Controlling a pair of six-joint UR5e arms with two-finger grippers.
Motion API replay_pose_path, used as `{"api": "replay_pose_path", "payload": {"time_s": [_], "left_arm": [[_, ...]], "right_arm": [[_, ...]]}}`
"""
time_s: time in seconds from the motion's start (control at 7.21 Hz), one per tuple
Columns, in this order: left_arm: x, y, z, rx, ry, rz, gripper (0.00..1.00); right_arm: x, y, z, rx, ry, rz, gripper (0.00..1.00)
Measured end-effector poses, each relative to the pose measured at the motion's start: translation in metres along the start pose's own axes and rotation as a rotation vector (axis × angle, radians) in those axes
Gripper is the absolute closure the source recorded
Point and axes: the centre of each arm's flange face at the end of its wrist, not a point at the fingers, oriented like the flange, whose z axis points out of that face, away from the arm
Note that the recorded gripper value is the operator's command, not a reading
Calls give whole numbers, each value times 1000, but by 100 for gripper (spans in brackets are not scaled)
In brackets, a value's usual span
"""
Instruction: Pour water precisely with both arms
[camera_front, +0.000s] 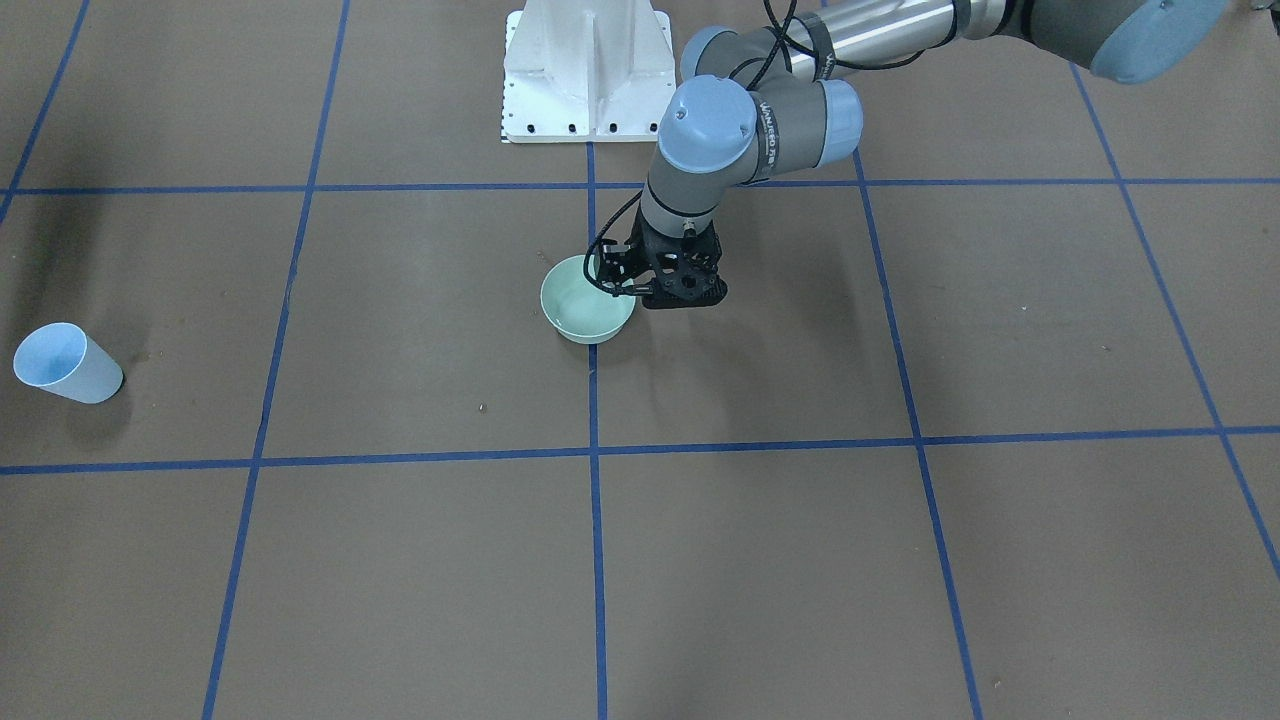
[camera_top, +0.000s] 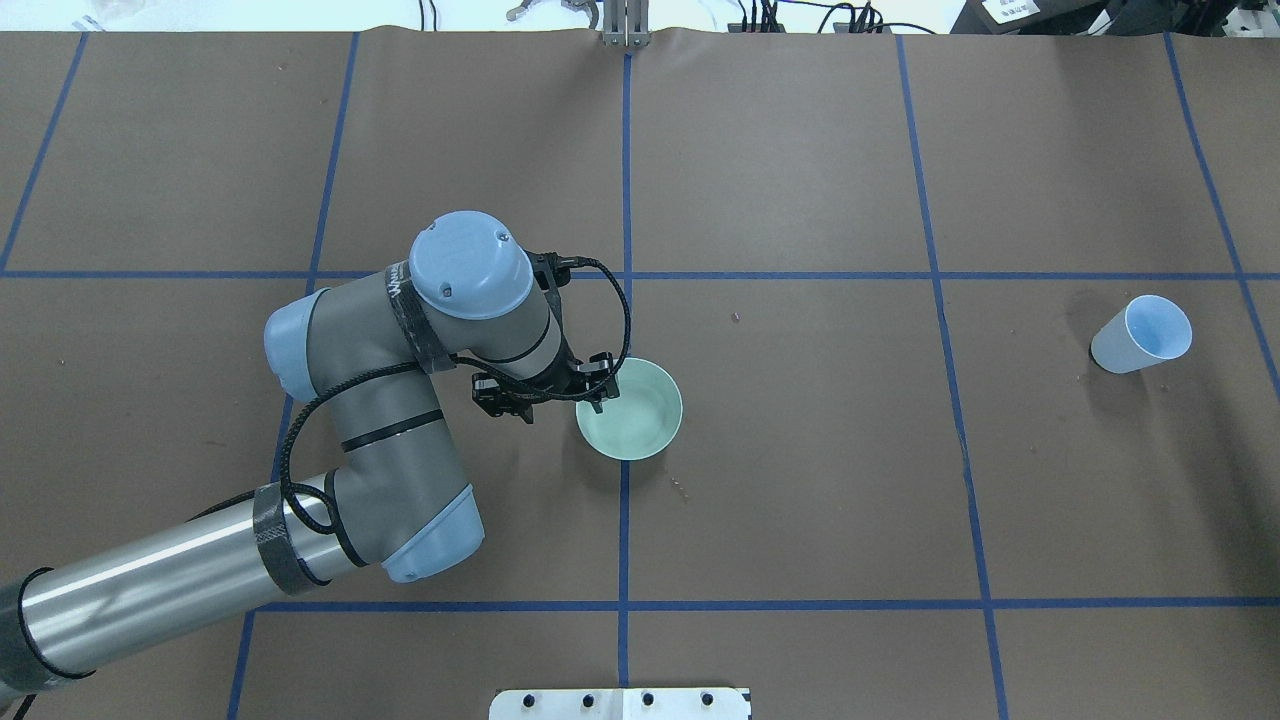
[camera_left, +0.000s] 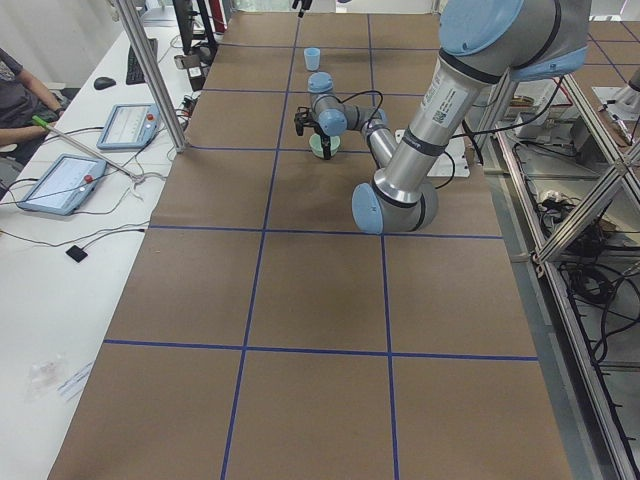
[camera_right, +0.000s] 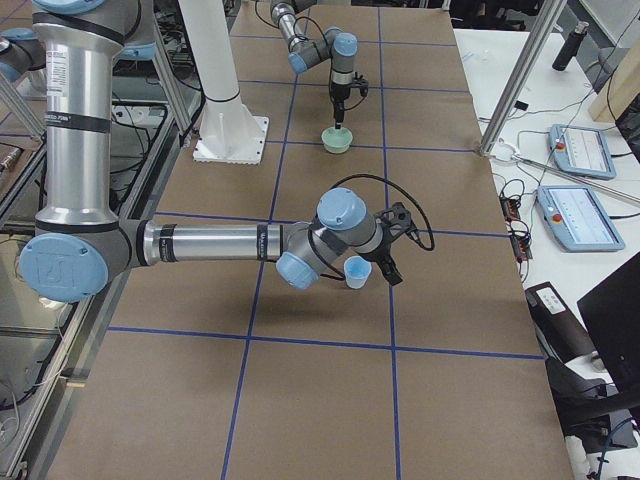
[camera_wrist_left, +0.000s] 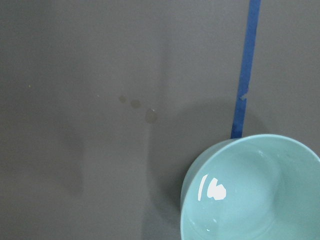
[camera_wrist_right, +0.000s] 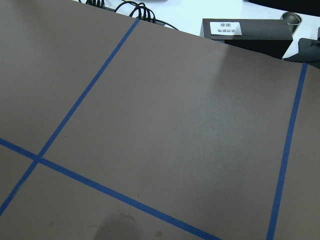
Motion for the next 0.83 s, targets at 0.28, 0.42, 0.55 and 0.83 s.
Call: {"api": "replay_pose_path", "payload": {"time_s": [0.28,0.42,0.55,0.83], "left_arm": [[4,3,5,-6,-3,3,52],[9,4,6,-8,-3,4,75],[13,3,6,-9,-2,5,100],[15,4,7,-10,-2,5,100]], "right_arm": [[11,-1,-6,-42,4,-17,1],[13,-4,-11,-49,8,-24,1],[12,-6,-13,-52,10,-27,1],[10,-7,-13,-57,8,-29,1]]}}
